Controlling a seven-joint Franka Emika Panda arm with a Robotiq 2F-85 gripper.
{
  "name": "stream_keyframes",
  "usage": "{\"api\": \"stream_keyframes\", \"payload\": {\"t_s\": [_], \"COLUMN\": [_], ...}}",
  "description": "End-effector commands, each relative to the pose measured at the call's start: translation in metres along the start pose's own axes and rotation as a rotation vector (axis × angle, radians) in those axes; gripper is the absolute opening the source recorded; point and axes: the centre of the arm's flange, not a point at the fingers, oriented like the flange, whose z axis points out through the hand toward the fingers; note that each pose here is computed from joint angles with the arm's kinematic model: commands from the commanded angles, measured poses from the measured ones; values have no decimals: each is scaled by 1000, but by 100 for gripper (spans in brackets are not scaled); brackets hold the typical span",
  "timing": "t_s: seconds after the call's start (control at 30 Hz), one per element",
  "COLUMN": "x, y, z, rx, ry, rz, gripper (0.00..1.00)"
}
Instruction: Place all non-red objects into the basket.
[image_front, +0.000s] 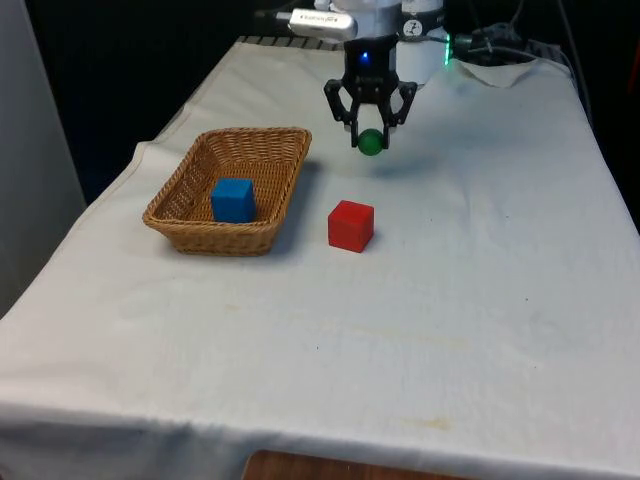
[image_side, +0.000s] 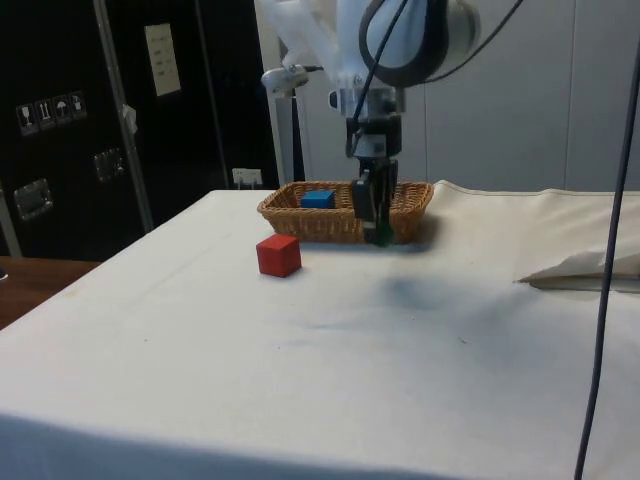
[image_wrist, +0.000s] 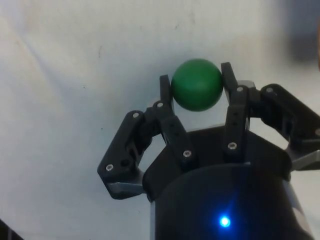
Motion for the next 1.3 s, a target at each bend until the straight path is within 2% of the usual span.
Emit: {"api": "stream_keyframes", "payload": {"t_s": [0.0, 0.13, 0.17, 0.2, 0.43, 0.5, 0.77, 0.8, 0.83, 1.1, 1.13, 1.27], "x": [5, 16, 13, 18, 36, 38, 41, 40, 41, 42, 43, 42], "y": [2, 5, 2, 6, 19, 18, 43, 42, 46, 66, 63, 76], "z": [0, -10, -10, -12, -33, -34, -55, -55, -57, -68, -66, -72], "rx": [-16, -14, -3, -14, -6, 1, 3, 10, 5, 10, 12, 11], "ry": [-10, -12, -4, -15, -17, -13, -3, 3, -1, 17, 18, 27], "rz": [5, 4, 1, 5, 5, 6, 4, 6, 5, 1, 1, -4], "gripper": [0, 0, 0, 0, 0, 0, 0, 0, 0, 0, 0, 0]}}
